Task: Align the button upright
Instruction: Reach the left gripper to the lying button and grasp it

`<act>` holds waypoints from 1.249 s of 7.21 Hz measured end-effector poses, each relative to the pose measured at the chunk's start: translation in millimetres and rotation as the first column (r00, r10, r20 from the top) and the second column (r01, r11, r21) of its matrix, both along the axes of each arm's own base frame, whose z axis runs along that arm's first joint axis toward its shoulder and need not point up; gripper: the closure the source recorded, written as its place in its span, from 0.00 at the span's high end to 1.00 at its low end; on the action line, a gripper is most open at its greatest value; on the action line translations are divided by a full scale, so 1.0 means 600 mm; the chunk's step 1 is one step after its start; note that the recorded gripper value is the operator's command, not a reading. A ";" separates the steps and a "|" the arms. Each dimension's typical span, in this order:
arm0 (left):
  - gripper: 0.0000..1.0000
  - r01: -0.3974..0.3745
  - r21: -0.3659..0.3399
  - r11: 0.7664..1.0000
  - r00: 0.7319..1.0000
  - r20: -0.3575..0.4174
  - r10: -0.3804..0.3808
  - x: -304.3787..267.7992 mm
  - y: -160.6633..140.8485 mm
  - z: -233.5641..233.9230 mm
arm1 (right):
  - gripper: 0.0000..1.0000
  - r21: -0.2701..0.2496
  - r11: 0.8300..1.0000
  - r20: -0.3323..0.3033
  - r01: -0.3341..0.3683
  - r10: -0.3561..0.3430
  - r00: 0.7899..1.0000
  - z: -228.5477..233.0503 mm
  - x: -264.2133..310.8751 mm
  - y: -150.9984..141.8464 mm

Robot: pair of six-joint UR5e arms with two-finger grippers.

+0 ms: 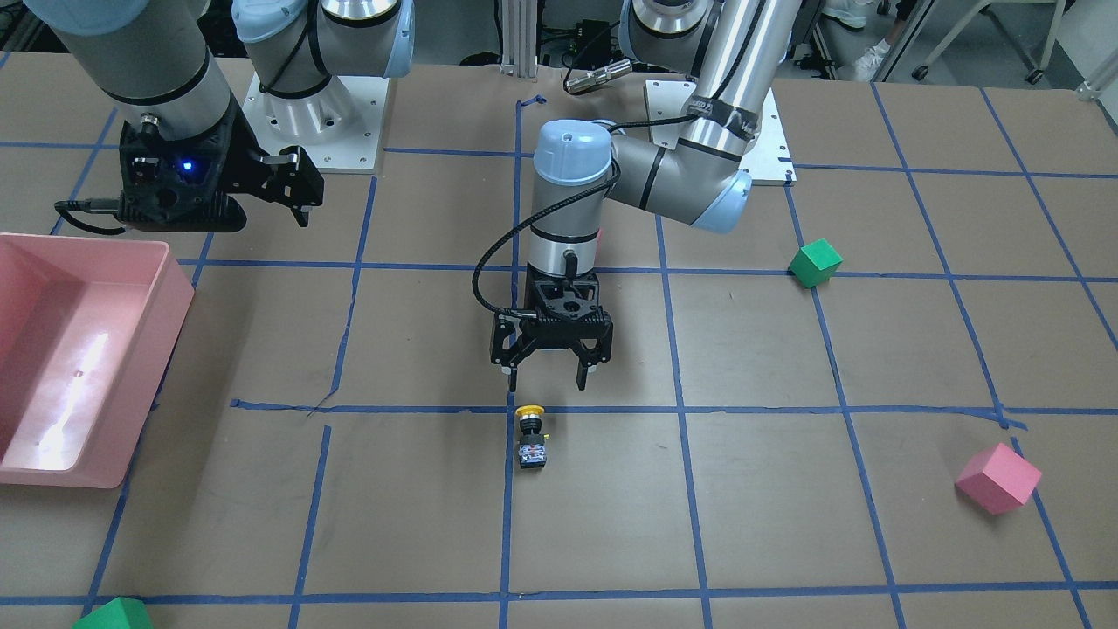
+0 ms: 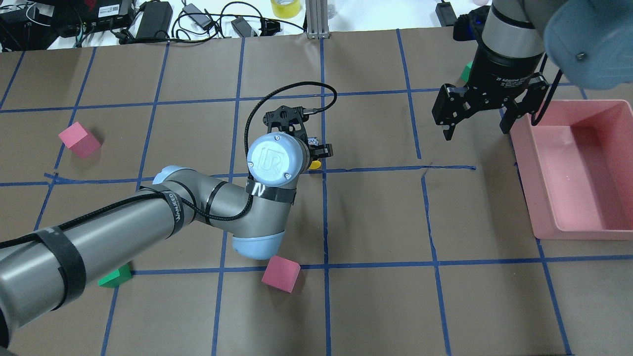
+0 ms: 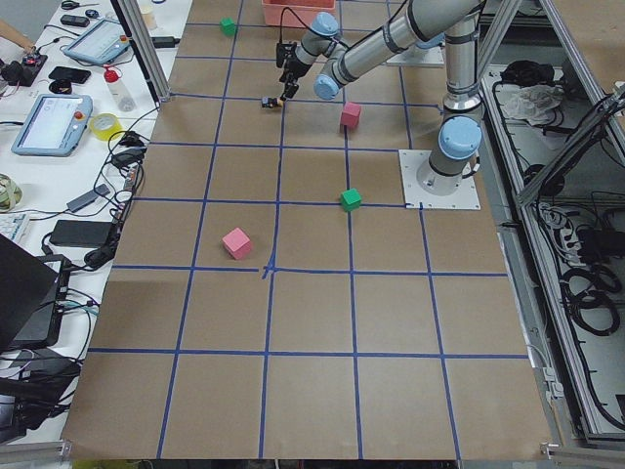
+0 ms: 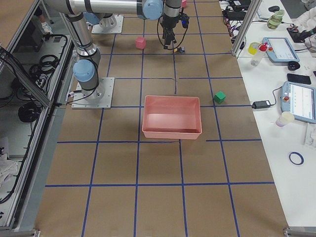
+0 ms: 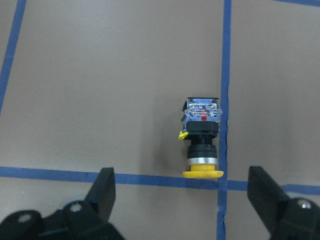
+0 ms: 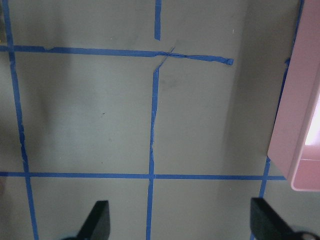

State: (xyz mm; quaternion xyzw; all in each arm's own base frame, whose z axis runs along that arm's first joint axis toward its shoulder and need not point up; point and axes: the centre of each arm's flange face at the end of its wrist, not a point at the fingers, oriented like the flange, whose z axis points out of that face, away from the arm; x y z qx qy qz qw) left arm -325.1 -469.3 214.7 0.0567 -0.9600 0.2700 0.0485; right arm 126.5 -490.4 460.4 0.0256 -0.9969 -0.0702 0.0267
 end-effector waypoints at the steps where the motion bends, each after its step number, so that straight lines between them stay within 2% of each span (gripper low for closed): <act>1: 0.89 -0.001 -0.035 0.999 1.000 -0.001 0.001 -0.012 0.007 -0.025 | 1.00 0.000 1.000 0.003 0.000 0.000 1.000 -0.001 0.001 -0.001; 6: 0.90 0.021 -0.101 0.995 0.999 0.039 -0.017 -0.032 0.009 -0.110 | 1.00 -0.006 1.000 0.011 0.000 0.000 1.000 -0.003 0.003 -0.003; 7: 0.86 0.026 -0.100 0.995 0.999 0.043 -0.022 -0.033 0.009 -0.118 | 1.00 -0.016 1.000 0.010 0.000 0.001 1.000 -0.003 0.003 -0.005; 9: 0.41 0.043 -0.098 0.994 0.998 0.057 -0.038 -0.033 0.008 -0.125 | 1.00 -0.025 1.000 0.012 -0.013 0.014 1.000 -0.003 0.005 -0.006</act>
